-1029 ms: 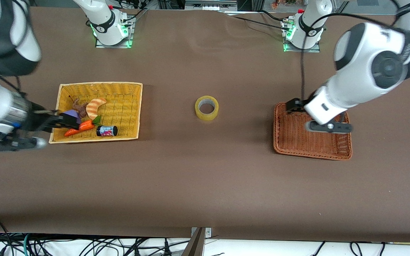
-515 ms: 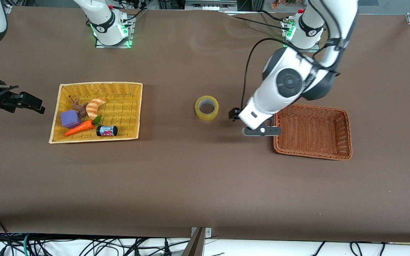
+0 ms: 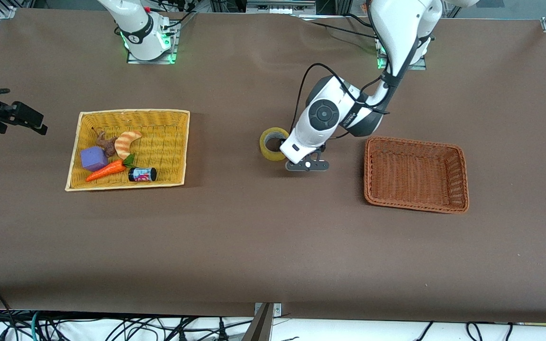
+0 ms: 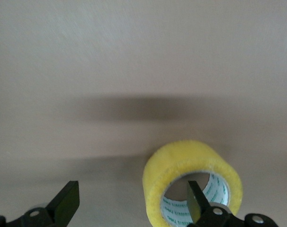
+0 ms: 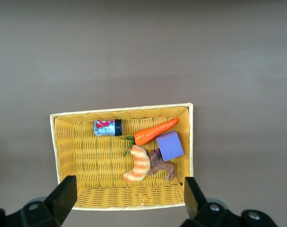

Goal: Transfer tape with both arms
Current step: 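Reach the left gripper to the tape roll and grasp its rim, then carry the tape roll with the left gripper over the brown basket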

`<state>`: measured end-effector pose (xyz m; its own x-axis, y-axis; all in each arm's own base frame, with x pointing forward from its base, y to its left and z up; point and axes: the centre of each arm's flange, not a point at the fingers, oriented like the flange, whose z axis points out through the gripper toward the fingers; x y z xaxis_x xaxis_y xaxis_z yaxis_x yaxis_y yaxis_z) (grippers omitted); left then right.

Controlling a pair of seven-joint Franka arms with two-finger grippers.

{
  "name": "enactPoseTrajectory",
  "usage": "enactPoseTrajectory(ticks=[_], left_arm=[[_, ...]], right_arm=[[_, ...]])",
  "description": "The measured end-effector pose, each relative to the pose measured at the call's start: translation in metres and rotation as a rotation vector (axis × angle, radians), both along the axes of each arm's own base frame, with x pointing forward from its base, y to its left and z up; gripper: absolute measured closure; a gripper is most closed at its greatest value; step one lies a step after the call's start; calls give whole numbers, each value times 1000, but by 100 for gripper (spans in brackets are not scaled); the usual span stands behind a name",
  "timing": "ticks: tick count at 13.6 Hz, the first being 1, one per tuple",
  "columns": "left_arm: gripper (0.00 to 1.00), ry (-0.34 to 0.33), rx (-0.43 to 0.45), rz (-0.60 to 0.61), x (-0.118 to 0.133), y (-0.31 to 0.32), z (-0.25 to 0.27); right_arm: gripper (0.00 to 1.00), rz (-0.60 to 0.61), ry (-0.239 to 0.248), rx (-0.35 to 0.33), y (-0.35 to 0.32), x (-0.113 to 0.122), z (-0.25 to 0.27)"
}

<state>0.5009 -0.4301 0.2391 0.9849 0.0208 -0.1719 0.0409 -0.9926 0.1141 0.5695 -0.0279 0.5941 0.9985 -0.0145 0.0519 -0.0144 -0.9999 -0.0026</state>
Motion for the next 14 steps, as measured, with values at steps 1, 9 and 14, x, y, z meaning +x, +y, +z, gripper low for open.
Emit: enactPoseTrajectory(ticks=[1,9,14], left_arm=[[0,4,2,-10,-7,-5,-6],[6,-8,6,-19,-27,-8,-47],[52,-12,5,-25,-34,-11,-51]], right_arm=[[0,16,-8,-2,0,-2,4],[0,44,2,-17,-1,1,-1],[0,49,17,-22,-1,5,-9]])
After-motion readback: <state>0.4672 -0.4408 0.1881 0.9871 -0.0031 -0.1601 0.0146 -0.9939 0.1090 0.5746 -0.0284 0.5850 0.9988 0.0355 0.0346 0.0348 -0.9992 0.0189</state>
